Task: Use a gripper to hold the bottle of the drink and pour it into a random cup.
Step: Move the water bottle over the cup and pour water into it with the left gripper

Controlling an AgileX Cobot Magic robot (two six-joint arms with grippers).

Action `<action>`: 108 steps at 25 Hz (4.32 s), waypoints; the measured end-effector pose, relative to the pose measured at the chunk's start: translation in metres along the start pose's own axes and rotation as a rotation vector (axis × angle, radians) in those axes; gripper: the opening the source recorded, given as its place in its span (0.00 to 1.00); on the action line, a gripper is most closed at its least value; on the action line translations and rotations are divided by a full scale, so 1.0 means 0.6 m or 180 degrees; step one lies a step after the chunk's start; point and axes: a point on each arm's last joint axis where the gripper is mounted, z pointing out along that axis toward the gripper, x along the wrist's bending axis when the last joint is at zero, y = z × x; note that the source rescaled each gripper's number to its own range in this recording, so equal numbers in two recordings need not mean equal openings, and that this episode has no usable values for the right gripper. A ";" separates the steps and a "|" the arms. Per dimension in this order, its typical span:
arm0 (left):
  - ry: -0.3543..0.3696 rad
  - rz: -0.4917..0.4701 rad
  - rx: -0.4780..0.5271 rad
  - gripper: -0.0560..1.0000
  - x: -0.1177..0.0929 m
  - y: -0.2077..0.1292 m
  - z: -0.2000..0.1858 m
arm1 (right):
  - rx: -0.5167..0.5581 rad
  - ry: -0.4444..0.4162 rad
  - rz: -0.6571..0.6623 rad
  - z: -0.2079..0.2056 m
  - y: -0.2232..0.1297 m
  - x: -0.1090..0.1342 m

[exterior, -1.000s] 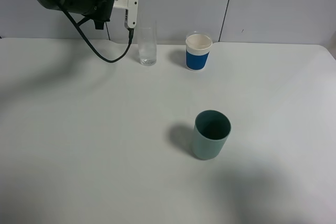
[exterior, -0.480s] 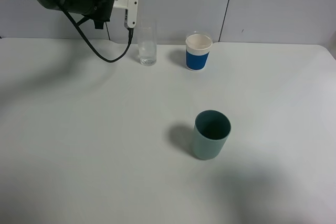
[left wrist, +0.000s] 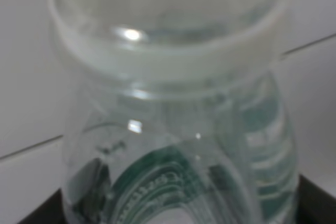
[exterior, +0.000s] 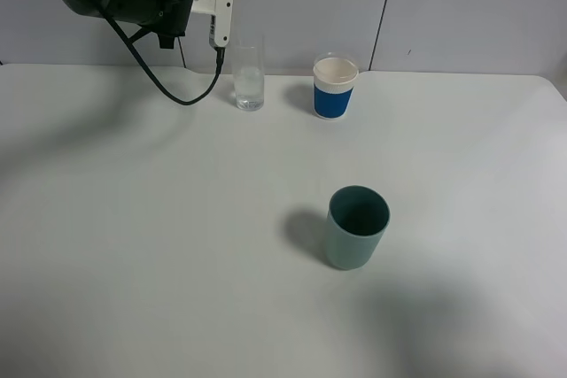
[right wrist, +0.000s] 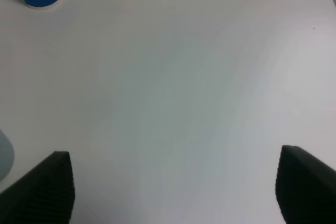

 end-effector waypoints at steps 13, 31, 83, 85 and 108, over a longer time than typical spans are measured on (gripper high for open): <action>0.0014 0.0000 0.0052 0.08 0.001 -0.002 0.000 | 0.0000 0.0000 0.0000 0.000 0.000 0.000; 0.0026 0.0139 0.0105 0.08 0.001 -0.005 0.000 | 0.0000 0.0000 0.0000 0.000 0.000 0.000; 0.0072 0.0290 0.0150 0.08 0.006 -0.001 -0.007 | 0.0000 0.0000 0.0003 0.000 0.000 0.000; 0.0076 0.0303 0.0146 0.08 0.006 0.001 -0.009 | 0.0000 0.0000 0.0003 0.000 0.000 0.000; 0.0101 0.0468 0.0176 0.08 0.008 0.001 -0.011 | 0.0000 0.0000 0.0003 0.000 0.000 0.000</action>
